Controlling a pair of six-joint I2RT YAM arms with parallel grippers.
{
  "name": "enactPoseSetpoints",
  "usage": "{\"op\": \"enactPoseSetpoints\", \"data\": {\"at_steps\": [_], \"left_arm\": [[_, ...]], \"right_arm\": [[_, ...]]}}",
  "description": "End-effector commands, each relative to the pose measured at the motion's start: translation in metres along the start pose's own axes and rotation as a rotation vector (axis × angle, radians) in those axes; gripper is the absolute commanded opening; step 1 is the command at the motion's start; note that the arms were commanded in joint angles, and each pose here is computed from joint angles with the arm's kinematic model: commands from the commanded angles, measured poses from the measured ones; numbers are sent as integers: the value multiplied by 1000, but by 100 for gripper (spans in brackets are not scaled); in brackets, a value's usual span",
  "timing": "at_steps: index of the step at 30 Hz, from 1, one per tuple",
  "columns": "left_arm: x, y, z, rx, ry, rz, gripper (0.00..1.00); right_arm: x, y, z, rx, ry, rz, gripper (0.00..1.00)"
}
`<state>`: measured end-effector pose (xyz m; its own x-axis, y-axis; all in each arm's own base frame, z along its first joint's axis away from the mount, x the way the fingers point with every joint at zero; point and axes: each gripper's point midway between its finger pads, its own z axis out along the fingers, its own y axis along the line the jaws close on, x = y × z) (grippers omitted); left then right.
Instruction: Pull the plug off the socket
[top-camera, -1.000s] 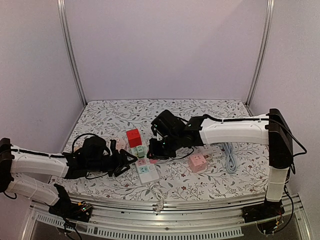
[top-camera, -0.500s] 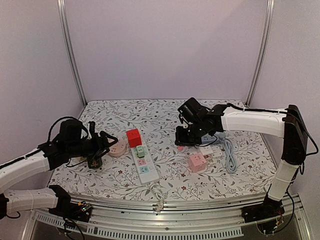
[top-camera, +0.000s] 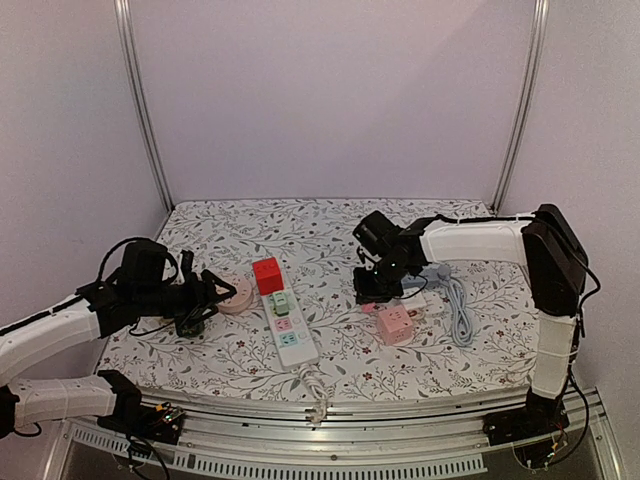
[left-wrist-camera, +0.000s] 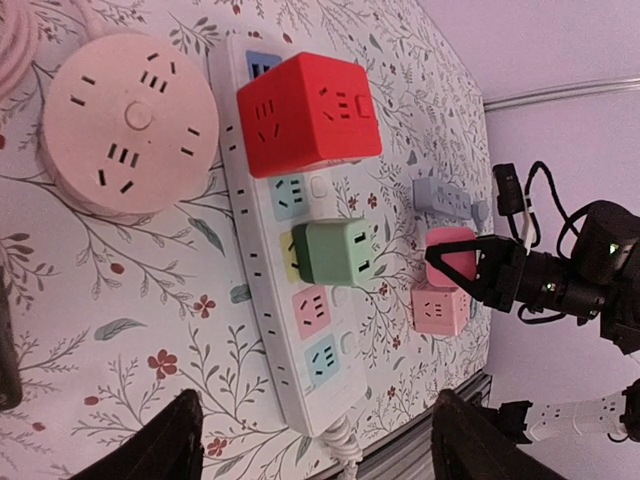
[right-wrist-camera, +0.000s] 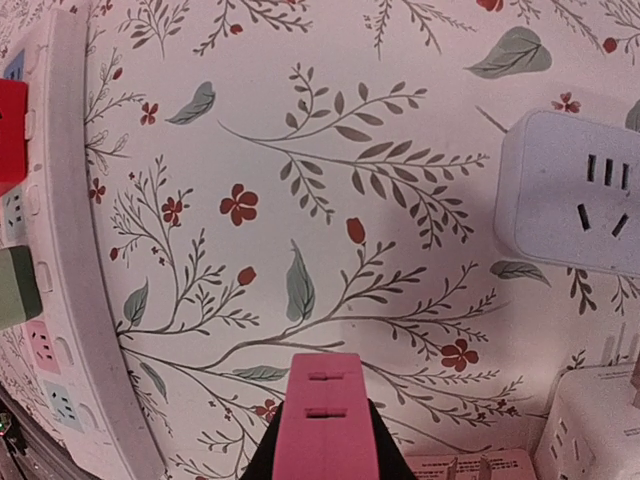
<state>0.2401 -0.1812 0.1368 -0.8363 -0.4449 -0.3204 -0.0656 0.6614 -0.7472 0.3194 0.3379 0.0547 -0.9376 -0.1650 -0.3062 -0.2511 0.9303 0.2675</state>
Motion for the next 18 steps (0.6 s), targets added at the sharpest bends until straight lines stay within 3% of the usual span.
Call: {"op": "enactPoseSetpoints", "data": {"at_steps": [1,18], "left_arm": [[2,4,0,1,9,-22,77],[4,6,3,7,6,-44,77]], "right_arm": [[-5,-6,10,19,14,-15,3],[-7,-41,34,69,54,20,20]]}}
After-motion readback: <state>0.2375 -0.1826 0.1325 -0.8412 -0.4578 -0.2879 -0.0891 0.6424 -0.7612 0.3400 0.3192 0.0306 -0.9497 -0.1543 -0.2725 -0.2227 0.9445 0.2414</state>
